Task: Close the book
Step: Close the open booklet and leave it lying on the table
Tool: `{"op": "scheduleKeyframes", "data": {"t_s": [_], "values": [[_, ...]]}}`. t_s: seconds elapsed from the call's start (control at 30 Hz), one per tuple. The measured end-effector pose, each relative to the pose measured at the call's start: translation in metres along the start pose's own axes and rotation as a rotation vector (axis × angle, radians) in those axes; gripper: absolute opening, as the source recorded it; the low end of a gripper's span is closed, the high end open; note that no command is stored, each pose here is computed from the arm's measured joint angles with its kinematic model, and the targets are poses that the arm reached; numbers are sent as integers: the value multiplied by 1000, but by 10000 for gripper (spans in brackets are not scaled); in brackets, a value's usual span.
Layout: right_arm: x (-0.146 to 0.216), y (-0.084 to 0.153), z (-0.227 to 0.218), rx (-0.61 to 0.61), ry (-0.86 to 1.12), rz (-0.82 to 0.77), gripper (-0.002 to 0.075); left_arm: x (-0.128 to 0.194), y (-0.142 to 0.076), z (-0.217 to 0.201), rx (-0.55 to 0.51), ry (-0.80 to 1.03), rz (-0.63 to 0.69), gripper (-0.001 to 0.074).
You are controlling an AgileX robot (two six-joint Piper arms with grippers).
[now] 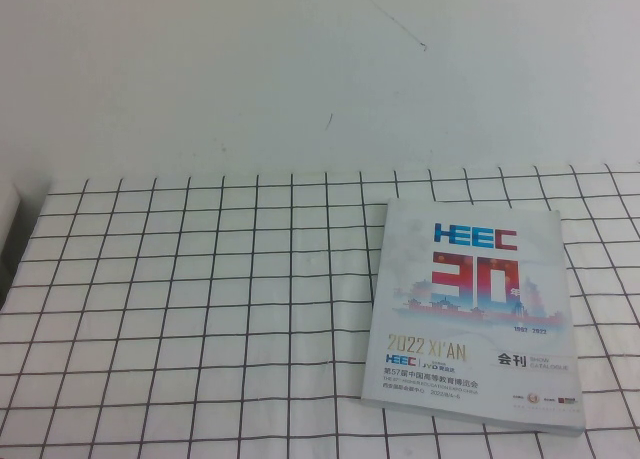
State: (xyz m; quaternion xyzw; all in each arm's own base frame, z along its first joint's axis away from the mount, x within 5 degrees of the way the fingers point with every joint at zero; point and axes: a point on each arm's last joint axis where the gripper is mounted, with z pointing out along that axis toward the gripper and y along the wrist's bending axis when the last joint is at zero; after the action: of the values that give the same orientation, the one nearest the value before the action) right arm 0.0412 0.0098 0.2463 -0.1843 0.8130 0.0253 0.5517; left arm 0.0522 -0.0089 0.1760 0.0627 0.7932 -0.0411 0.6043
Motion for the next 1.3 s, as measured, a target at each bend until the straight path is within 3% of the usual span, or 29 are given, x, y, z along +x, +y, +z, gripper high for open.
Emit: {"op": "scheduleKeyframes", "data": {"t_s": [0.63, 1.0, 1.3], "values": [[1, 0, -1, 4, -10, 7, -3, 0, 0, 0, 0, 0, 2, -3], [37, -6, 20, 277, -135, 74, -3, 0, 0, 0, 2, 2, -1, -3], [70, -2, 36, 280, -28, 228, -3, 0, 0, 0, 3, 2, -3, -3]]}}
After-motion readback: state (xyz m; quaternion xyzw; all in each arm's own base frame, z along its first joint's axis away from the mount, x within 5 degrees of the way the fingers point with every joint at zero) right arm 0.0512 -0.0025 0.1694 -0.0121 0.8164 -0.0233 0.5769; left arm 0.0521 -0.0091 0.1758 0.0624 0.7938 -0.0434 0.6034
